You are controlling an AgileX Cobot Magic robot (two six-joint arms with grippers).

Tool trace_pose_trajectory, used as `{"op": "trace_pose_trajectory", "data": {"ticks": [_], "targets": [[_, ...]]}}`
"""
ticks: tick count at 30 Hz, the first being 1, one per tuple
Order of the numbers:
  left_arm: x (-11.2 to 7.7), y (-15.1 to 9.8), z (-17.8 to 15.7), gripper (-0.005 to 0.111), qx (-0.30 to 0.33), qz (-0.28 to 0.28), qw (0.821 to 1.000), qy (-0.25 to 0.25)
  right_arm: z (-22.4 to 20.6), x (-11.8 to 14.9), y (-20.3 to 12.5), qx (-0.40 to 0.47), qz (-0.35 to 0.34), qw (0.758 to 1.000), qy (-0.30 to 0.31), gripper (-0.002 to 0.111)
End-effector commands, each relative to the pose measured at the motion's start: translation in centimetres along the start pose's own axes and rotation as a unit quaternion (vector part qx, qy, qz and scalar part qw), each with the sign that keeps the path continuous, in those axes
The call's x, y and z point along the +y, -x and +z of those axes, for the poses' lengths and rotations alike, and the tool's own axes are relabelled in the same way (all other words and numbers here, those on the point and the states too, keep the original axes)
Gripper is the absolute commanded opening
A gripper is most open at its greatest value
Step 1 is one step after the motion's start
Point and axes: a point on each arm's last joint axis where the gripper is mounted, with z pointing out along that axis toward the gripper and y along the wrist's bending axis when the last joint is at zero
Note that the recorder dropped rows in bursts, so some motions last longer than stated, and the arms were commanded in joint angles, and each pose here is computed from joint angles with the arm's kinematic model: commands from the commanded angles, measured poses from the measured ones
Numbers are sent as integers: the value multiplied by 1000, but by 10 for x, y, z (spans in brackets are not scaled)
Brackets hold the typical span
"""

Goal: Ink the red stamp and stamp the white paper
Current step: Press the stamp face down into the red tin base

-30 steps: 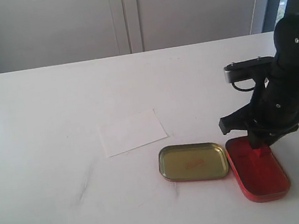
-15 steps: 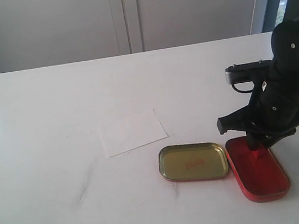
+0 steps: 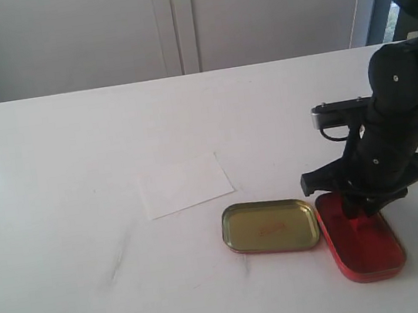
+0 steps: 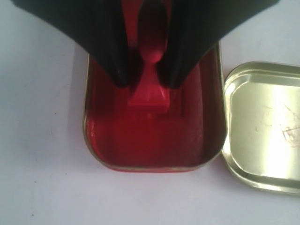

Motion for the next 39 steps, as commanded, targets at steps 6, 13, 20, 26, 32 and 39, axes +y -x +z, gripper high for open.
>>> {"op": "trace_pose_trajectory", "data": {"ticks": [6, 13, 20, 26, 32, 39], "targets": [[0, -3, 1, 0, 6, -2, 1000, -1, 5, -2, 1, -3, 5, 1000, -2, 0], [0, -3, 1, 0, 6, -2, 1000, -1, 16, -2, 3, 3, 6, 1000, -3, 0], [0, -3, 1, 0, 6, -2, 1000, -1, 29, -2, 3, 20, 7, 1000, -6, 0], [0, -3, 1, 0, 6, -2, 1000, -1, 36, -1, 2, 32, 15, 999, -2, 0], [0, -3, 1, 0, 6, -2, 1000, -1, 37, -1, 2, 33, 15, 999, -2, 0], [0, -3, 1, 0, 6, -2, 1000, -1, 38, -1, 2, 35, 15, 999, -3, 0]]}}
